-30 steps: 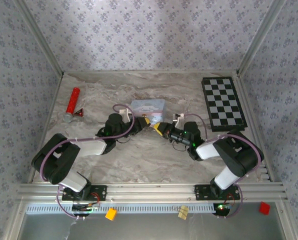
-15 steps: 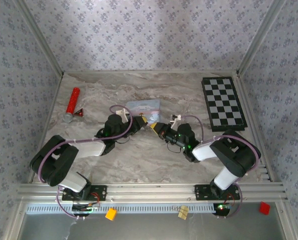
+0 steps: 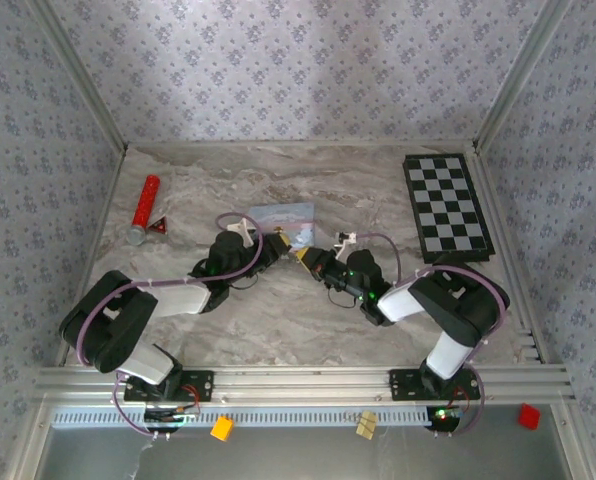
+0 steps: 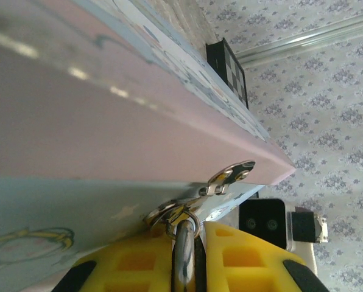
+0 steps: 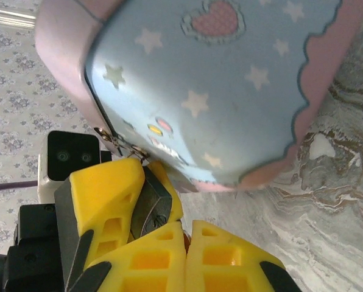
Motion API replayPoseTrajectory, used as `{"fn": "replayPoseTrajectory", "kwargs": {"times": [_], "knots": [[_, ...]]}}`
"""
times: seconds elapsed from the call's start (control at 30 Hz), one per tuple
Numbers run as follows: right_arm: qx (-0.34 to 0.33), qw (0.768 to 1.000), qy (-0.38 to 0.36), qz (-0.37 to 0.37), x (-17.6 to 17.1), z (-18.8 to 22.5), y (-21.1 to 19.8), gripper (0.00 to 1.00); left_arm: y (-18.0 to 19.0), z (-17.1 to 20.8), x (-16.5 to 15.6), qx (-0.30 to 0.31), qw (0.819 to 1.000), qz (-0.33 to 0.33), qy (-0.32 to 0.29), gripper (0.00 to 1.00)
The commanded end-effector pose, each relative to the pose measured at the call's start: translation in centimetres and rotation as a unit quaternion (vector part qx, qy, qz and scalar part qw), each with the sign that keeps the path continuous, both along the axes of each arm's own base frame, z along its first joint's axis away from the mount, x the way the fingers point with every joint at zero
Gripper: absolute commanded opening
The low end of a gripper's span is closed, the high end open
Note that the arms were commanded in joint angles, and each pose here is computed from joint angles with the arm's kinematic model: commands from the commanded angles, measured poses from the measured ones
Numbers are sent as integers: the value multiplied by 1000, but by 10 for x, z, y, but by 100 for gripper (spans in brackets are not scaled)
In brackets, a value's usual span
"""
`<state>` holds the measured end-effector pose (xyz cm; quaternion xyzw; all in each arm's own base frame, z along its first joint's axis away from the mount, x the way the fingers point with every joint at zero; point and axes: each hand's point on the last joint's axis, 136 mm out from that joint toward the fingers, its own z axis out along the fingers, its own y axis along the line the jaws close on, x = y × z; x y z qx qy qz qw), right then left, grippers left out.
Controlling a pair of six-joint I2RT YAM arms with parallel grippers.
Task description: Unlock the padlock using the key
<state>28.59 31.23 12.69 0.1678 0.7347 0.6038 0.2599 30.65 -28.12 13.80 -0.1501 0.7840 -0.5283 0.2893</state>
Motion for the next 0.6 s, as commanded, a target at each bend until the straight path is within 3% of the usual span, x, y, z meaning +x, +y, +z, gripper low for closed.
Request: {"fn": "replayPoseTrajectory", "kwargs": {"times": [0.0, 0.4, 0.57], "knots": [[104, 983, -98, 118, -36, 84, 55, 0, -55, 52, -54, -81, 981, -168, -58, 0], [94, 986, -107, 88, -21, 86, 26, 0, -59, 47, -65, -74, 976, -201, -50, 0], [88, 982, -121, 111, -32, 97, 42, 0, -56, 38, -66, -60, 978, -195, -44, 0]]}}
